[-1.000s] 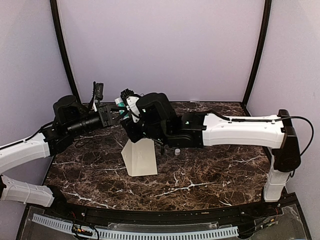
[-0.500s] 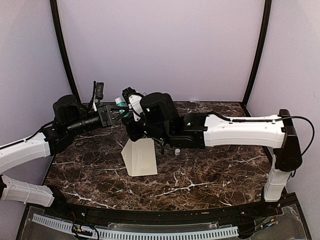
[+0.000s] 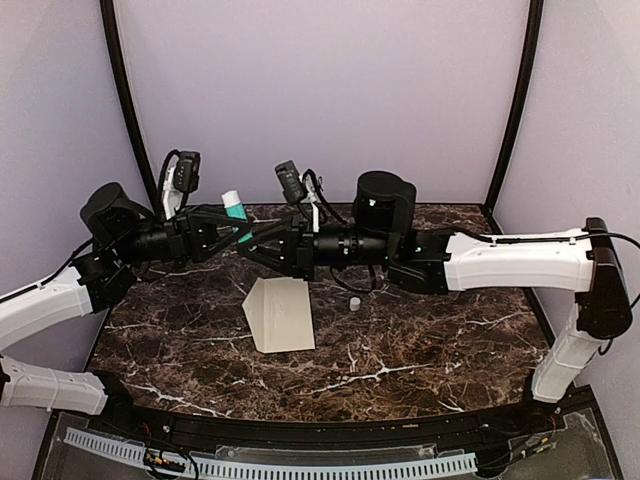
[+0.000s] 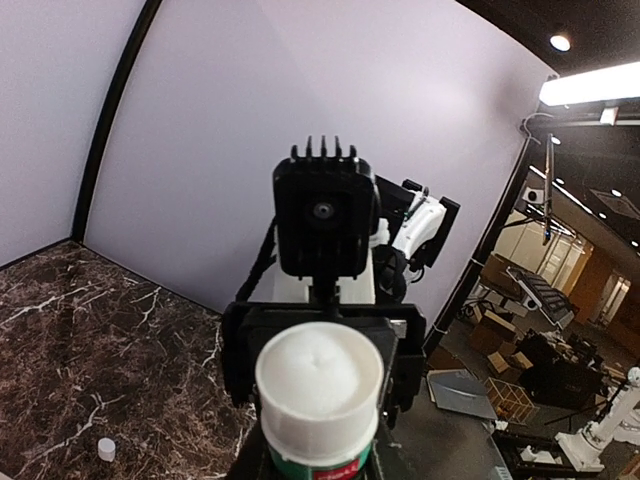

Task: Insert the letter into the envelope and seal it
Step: Unscrew the solid glue.

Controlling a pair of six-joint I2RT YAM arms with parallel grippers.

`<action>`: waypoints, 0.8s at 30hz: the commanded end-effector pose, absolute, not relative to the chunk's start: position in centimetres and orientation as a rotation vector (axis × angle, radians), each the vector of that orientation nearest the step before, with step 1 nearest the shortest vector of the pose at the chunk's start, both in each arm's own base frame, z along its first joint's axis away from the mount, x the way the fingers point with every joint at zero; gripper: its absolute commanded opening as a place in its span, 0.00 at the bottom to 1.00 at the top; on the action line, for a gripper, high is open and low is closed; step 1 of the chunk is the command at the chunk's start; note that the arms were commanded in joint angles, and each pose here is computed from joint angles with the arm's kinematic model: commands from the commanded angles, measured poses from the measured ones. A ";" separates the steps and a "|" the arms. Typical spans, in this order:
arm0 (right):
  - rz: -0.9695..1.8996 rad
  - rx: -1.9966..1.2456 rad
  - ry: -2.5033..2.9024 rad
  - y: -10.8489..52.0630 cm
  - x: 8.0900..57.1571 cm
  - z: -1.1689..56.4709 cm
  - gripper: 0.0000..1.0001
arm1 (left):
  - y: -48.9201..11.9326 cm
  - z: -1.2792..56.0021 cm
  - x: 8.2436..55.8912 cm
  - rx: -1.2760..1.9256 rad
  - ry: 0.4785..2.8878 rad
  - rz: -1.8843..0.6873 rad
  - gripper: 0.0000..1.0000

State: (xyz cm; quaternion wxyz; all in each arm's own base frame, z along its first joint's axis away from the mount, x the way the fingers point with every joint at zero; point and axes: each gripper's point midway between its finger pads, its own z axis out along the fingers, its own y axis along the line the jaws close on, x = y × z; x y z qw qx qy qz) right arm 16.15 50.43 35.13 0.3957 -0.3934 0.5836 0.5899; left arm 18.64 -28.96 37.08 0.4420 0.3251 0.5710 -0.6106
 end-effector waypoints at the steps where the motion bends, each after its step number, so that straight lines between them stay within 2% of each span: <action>1: 1.805 -1.134 1.148 49.2 11.6 40.3 0.03 | -29.2 37.0 15.7 0.997 1.365 -1.578 0.00; 6: 1.853 -1.146 1.121 49.2 11.4 40.3 0.03 | -29.1 37.0 15.0 1.023 1.338 -1.612 0.00; 8: 1.846 -1.138 1.135 49.3 11.6 40.1 0.07 | -29.1 36.9 15.0 1.025 1.343 -1.615 0.00; 11: 1.804 -1.095 1.184 49.3 12.7 39.8 0.19 | -29.0 36.9 15.3 0.999 1.348 -1.594 0.00; 13: 1.748 -1.046 1.235 49.2 13.8 39.4 0.30 | -28.8 37.0 16.0 0.946 1.361 -1.558 0.00; 15: 1.672 -0.983 1.288 48.8 15.2 38.9 0.46 | -28.4 37.3 16.7 0.879 1.364 -1.511 0.00; 18: 1.532 -0.900 1.383 48.2 17.2 37.7 0.60 | -27.8 37.5 18.2 0.766 1.379 -1.450 0.00; 24: 1.243 -0.801 1.556 48.6 20.1 34.7 0.63 | -26.6 36.2 23.1 0.487 1.548 -1.287 0.00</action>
